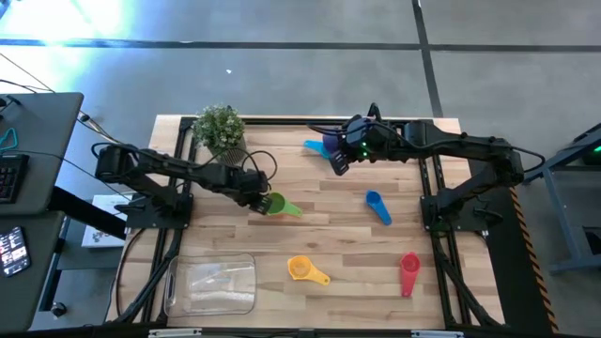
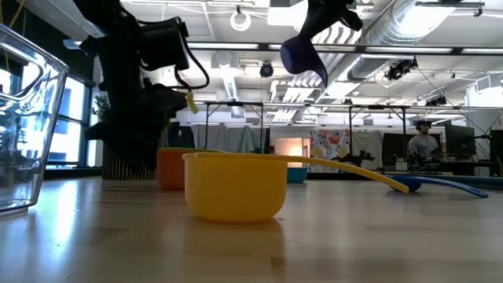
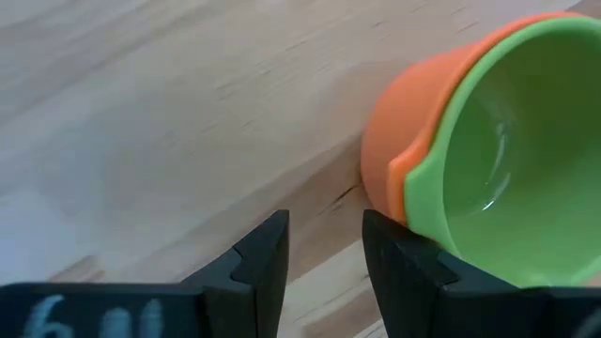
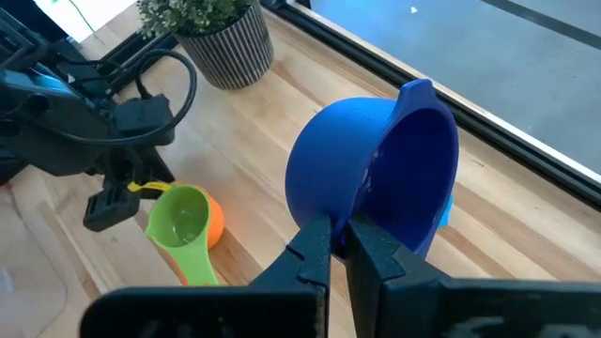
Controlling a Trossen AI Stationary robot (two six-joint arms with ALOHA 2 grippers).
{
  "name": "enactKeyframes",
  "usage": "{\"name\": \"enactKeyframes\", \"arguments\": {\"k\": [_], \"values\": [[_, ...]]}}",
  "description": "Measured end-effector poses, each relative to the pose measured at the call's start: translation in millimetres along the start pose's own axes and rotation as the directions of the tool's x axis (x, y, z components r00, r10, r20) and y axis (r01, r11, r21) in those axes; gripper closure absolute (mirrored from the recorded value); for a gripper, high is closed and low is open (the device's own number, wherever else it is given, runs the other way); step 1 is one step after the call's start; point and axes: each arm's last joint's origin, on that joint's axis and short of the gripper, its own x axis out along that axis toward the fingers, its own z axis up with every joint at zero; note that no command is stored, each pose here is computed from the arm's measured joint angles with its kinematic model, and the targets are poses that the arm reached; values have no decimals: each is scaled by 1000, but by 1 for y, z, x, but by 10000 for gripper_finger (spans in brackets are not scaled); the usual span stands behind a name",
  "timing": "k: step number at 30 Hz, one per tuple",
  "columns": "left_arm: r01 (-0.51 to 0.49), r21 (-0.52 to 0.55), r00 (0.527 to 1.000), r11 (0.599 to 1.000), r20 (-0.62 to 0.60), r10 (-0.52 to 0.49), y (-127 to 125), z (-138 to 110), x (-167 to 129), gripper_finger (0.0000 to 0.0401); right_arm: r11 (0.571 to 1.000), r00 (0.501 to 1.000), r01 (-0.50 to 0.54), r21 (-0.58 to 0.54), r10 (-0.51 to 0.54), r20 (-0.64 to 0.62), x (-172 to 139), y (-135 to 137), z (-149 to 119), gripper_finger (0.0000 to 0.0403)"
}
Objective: Nest measuring cups in basket
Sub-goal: Stack the dark blue measuring cup on the green measuring cup
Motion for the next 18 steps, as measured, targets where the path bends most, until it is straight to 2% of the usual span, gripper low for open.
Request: {"name": "enactKeyframes", "arguments": {"k": [8, 18], "values": [[97, -22, 995, 995, 39, -97, -12, 3, 6, 272, 1000, 1000, -10, -18, 10, -7, 0, 0, 0, 403], [192, 28, 981, 981, 26, -192, -23, 5, 5, 272, 999, 1000, -22, -24, 22, -15, 0, 1, 0, 403]]}}
